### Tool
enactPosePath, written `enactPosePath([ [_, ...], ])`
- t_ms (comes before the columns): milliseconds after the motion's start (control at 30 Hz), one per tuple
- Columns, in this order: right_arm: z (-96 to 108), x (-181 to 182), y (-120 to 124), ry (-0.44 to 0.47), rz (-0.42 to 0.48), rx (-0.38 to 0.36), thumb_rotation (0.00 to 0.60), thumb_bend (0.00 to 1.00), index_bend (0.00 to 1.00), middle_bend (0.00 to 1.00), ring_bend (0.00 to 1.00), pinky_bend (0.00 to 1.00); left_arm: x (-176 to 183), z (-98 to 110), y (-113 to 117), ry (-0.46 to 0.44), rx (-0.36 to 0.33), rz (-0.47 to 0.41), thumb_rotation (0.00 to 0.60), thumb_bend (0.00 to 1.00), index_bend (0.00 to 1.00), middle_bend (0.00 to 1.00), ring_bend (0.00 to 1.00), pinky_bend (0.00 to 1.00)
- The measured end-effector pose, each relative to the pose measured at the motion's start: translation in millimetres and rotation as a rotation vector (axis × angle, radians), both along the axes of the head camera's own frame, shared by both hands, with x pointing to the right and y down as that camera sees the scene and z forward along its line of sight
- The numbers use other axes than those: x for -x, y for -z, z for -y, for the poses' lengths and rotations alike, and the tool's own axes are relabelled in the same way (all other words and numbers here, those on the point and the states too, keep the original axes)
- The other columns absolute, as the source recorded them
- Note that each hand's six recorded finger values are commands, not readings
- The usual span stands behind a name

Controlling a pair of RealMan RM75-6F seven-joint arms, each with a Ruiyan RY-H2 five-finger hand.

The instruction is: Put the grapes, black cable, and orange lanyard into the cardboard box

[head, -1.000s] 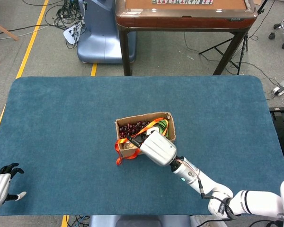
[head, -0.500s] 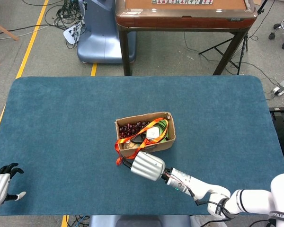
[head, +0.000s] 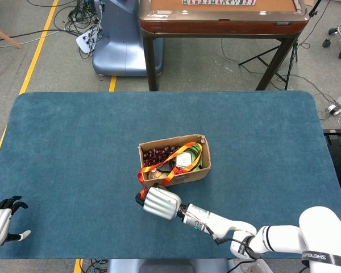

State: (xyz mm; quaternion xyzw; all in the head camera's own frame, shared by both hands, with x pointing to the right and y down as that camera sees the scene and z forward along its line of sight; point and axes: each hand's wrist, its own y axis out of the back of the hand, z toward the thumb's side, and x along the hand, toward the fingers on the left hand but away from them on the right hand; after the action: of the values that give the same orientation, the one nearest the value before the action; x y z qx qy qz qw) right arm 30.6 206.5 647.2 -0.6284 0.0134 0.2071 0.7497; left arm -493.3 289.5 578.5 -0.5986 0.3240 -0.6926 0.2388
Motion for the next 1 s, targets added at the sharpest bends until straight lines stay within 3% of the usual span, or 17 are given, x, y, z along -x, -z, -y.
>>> enactPosePath([
  [433,0,16,-16,0.006,-0.032,-0.008,0.6,0.17,0.34,0.96,0.95,1.0,0,0,0,-0.001,0.001,0.004,0.6,0.01,0.34,0.17,0.16,0.36],
  [1000,-5,28,-34,0.012,-0.066,-0.008,0.6,0.22,0.39,0.96,0.95,1.0,-1,-1,1,0.001,-0.001,0.004,0.6,0.01,0.34,0.17,0.16,0.36],
])
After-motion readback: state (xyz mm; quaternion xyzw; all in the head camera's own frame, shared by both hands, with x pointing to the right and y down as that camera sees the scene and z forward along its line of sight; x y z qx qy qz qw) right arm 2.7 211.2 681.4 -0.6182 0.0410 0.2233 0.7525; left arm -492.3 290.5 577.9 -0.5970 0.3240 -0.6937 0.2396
